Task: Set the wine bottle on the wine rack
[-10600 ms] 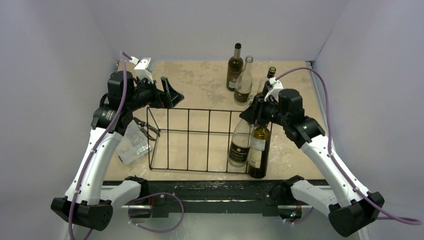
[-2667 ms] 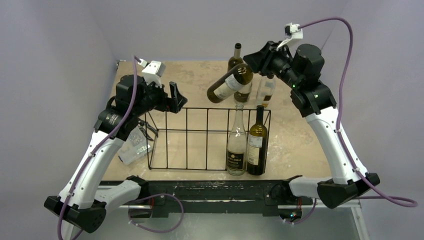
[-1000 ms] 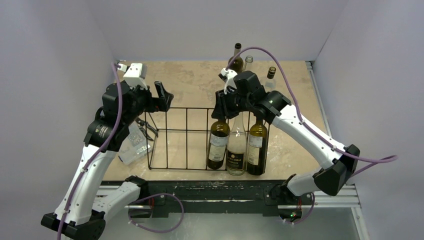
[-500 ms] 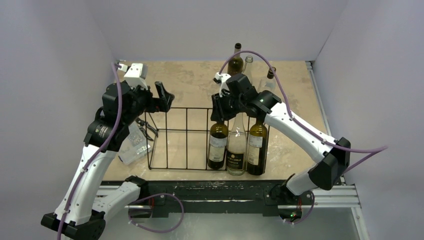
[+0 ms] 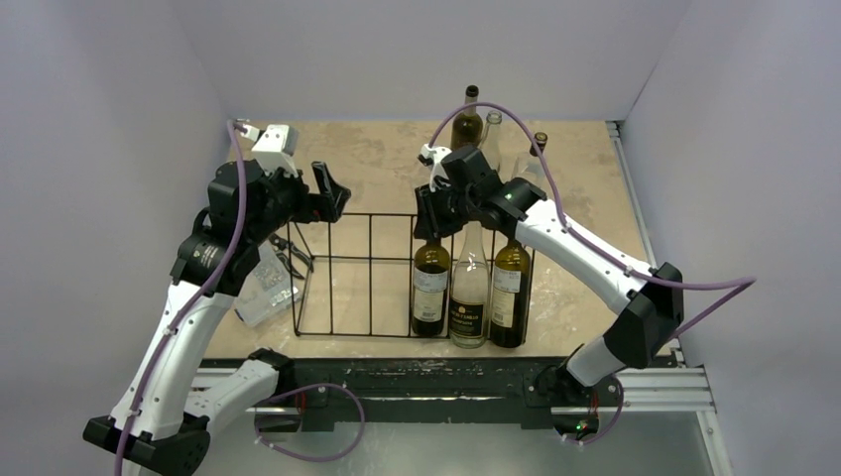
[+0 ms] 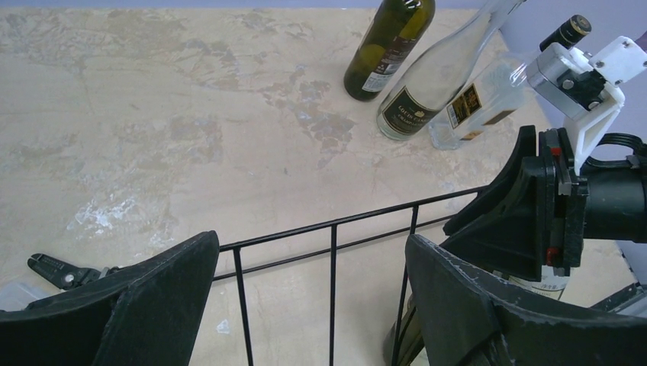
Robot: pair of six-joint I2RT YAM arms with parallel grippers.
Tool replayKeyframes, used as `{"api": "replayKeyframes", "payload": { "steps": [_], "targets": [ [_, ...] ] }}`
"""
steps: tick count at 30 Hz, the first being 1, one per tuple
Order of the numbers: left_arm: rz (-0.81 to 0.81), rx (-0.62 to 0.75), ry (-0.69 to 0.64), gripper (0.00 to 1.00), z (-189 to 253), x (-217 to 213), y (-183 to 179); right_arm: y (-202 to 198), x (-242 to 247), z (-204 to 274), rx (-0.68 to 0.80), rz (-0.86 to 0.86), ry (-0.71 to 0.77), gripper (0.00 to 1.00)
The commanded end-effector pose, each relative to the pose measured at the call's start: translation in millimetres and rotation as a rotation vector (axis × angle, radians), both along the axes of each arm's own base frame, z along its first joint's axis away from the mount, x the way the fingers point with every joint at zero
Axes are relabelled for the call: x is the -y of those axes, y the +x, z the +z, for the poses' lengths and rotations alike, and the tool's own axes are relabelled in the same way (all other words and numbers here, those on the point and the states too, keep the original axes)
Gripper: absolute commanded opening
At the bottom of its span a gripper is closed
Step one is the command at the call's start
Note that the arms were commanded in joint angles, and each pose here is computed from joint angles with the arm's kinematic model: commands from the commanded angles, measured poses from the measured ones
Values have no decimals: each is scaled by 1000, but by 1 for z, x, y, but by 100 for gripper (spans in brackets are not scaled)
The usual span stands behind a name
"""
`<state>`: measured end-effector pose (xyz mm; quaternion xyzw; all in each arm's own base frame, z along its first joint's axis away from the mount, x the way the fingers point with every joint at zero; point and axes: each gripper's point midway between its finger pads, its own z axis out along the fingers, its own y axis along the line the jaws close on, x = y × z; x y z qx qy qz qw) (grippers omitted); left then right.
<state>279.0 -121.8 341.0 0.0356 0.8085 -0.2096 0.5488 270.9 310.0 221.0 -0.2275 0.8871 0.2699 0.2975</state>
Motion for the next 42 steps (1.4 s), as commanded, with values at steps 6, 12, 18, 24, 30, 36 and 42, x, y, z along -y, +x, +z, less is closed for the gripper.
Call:
{"api": "replayKeyframes", "payload": {
  "steps": [6, 12, 18, 24, 30, 36, 42],
  "targets": [
    [-21, 36, -50, 92, 16, 6, 0, 8, -11, -17, -16, 23, -31, 2],
    [-49, 8, -64, 92, 11, 13, 2, 11, -8, -19, 9, 3, -32, 6],
    [-76, -11, -88, 91, 8, 20, 3, 16, -8, -15, 19, -19, -38, 20],
    [-84, -18, -91, 91, 7, 22, 3, 20, -1, 5, 80, -50, -21, 50],
    [-90, -19, -94, 91, 7, 24, 3, 25, 3, 16, 117, -74, -28, 61],
    [-81, -14, -90, 90, 8, 21, 2, 22, 7, 26, 129, -81, -22, 63],
    [-71, -5, -83, 90, 9, 19, 2, 20, 10, 40, 155, -90, 6, 65]
  ]
}}
